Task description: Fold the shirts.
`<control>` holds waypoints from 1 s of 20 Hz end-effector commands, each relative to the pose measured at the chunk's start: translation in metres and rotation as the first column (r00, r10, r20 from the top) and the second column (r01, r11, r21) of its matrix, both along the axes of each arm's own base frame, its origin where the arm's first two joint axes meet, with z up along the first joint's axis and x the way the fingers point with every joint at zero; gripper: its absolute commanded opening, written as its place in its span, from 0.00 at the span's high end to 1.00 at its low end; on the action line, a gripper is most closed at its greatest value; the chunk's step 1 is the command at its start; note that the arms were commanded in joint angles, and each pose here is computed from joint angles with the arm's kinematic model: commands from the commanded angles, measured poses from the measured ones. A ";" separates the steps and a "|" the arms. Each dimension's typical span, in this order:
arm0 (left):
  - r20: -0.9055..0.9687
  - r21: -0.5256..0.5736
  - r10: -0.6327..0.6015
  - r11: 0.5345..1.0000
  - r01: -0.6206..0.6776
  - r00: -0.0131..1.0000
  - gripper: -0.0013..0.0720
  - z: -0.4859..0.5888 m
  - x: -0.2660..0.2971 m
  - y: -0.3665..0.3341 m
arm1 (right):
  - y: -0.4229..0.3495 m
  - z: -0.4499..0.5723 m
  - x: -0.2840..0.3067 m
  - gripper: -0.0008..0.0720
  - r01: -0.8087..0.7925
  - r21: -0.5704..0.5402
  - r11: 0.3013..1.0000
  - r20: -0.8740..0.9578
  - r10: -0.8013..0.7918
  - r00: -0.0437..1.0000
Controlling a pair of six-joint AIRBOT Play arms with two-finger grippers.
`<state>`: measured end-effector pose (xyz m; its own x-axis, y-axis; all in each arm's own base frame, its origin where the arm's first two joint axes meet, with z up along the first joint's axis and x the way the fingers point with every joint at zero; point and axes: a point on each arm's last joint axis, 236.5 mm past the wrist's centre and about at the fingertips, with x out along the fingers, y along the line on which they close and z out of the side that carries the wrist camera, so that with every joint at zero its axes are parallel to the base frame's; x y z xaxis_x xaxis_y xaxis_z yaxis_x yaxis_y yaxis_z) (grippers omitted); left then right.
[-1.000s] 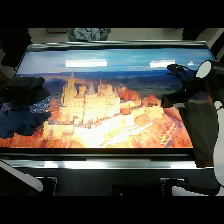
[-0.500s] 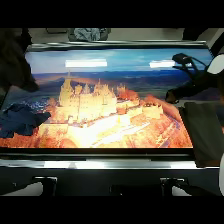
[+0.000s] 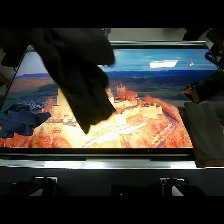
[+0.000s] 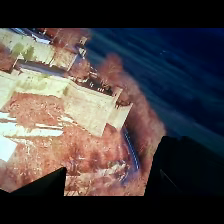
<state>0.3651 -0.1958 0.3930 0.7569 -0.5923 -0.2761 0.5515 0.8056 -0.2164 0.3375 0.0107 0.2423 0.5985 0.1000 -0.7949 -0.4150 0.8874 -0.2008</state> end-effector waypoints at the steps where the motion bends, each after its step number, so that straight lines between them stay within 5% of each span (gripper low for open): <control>1: -0.261 0.105 -0.163 0.975 0.195 0.952 0.94 -0.122 -0.012 -0.069 | 0.001 0.004 -0.025 0.06 -0.007 -0.007 1.000 -0.030 0.006 1.000; 6: -0.648 0.191 -0.227 0.876 0.443 0.727 0.92 -0.325 -0.052 -0.145 | 0.000 -0.005 -0.024 0.06 -0.008 -0.007 1.000 -0.070 0.007 0.998; 7: -0.687 0.174 -0.238 0.864 0.473 0.687 0.61 -0.344 -0.061 -0.159 | 0.000 -0.009 -0.021 0.06 -0.008 -0.007 1.000 -0.082 0.007 0.997; 8: -0.709 0.148 -0.251 0.861 0.487 0.659 0.00 -0.349 -0.065 -0.167 | 0.000 -0.013 -0.018 0.06 -0.008 -0.006 1.000 -0.097 0.007 0.995; 11: -0.657 0.210 -0.231 0.858 0.469 0.718 0.00 -0.311 -0.034 -0.144 | -0.001 -0.031 -0.006 0.06 -0.009 -0.001 1.000 -0.151 0.008 0.988; 14: -0.598 0.360 -0.063 0.870 0.338 0.799 0.00 -0.265 0.011 -0.053 | 0.003 -0.060 0.004 0.05 -0.024 0.021 0.999 -0.244 0.028 0.969; 20: -0.787 0.316 0.088 0.908 0.276 0.611 0.02 -0.330 -0.041 0.042 | 0.056 -0.156 -0.019 0.03 -0.103 0.256 0.961 -0.453 0.213 0.865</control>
